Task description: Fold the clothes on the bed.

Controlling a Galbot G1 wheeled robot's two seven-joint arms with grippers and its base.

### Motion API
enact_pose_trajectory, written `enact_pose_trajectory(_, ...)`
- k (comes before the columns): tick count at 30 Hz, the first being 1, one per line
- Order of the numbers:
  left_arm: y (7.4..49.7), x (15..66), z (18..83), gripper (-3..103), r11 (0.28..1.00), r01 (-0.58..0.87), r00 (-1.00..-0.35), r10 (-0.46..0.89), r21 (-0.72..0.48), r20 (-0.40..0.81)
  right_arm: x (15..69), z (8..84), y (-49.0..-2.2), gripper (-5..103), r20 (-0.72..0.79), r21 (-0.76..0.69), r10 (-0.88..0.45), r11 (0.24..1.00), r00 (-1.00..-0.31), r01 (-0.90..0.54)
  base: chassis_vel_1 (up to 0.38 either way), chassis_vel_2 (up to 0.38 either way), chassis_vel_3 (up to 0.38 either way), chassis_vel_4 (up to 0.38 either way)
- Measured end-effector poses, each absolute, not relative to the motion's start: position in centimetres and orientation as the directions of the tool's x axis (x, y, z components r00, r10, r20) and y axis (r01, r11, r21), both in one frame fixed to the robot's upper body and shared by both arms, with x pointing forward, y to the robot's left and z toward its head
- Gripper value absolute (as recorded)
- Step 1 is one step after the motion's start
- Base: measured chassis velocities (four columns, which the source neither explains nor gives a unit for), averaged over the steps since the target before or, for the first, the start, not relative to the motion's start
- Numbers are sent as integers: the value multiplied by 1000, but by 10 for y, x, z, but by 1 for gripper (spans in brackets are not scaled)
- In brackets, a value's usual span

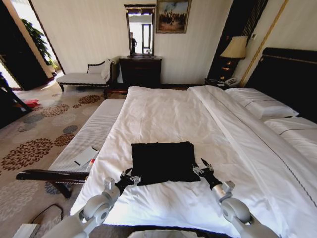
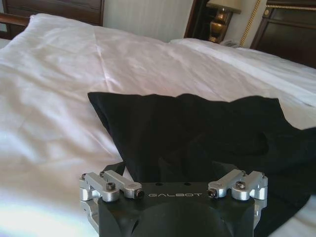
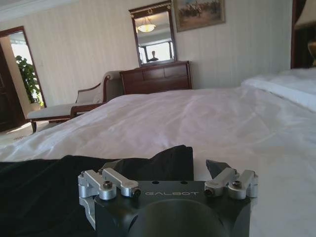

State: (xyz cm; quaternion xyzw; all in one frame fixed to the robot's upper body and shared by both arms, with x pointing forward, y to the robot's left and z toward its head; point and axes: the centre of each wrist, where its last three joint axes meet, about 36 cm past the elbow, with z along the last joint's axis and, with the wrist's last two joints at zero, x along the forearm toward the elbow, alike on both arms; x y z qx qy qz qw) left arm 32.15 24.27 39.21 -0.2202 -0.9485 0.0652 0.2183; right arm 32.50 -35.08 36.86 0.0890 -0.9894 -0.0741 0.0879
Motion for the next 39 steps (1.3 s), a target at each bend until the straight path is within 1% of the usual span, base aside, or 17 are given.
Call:
enact_pose_trajectory(1, 243, 324, 393, 100, 897, 383, -811, 442, -222, 383, 329, 374, -351, 90, 173, 182, -188, 971, -967, -156, 0, 0, 0, 0)
enact_pose_trajectory(2, 244, 328, 394, 100, 900, 375, -818, 434, -221, 378, 335, 382, -352, 96, 189, 212, -186, 966, -964, -145, 0, 0, 0, 0)
enact_pose_trajectory(4, 248, 345, 399, 100, 906, 367, -836, 420, -210, 353, 352, 397, -358, 100, 210, 252, -189, 958, -959, -133, 0, 0, 0, 0)
enact_pose_trajectory(5, 248, 345, 399, 100, 906, 367, -836, 420, -210, 353, 352, 397, -358, 100, 210, 252, -189, 958, -959, -133, 0, 0, 0, 0)
enact_pose_trajectory(7, 251, 386, 420, 100, 911, 338, -872, 398, -238, 286, 390, 420, -373, 100, 220, 282, -203, 950, -954, -136, 0, 0, 0, 0)
enact_pose_trajectory(9, 252, 390, 421, 100, 911, 336, -873, 397, -240, 283, 393, 422, -374, 100, 221, 283, -205, 949, -954, -138, 0, 0, 0, 0)
enact_pose_trajectory(14, 253, 432, 424, 100, 904, 296, -877, 386, -309, 287, 428, 442, -390, 100, 233, 278, -229, 947, -945, -161, 0, 0, 0, 0)
enact_pose_trajectory(17, 252, 441, 422, 100, 900, 283, -875, 384, -333, 294, 434, 444, -393, 100, 238, 268, -233, 949, -943, -167, 0, 0, 0, 0)
enact_pose_trajectory(20, 251, 455, 419, 100, 887, 250, -871, 382, -389, 311, 442, 443, -399, 100, 250, 248, -230, 954, -941, -167, 0, 0, 0, 0)
enact_pose_trajectory(24, 255, 458, 419, 100, 887, 234, -870, 373, -397, 321, 443, 441, -400, 100, 257, 239, -224, 957, -940, -163, 0, 0, 0, 0)
enact_pose_trajectory(25, 259, 460, 418, 103, 888, 227, -870, 370, -400, 326, 443, 440, -401, 100, 259, 238, -221, 958, -940, -160, 0, 0, 0, 0)
enact_pose_trajectory(29, 269, 470, 414, 99, 893, 209, -873, 354, -398, 336, 442, 436, -401, 100, 266, 237, -213, 960, -940, -150, 0, 0, 0, 0)
enact_pose_trajectory(34, 275, 488, 411, 99, 905, 189, -874, 332, -381, 355, 439, 436, -404, 100, 268, 226, -201, 964, -942, -142, 0, 0, 0, 0)
enact_pose_trajectory(39, 274, 502, 408, 99, 900, 183, -870, 336, -396, 361, 439, 436, -408, 100, 271, 212, -186, 969, -944, -130, 0, 0, 0, 0)
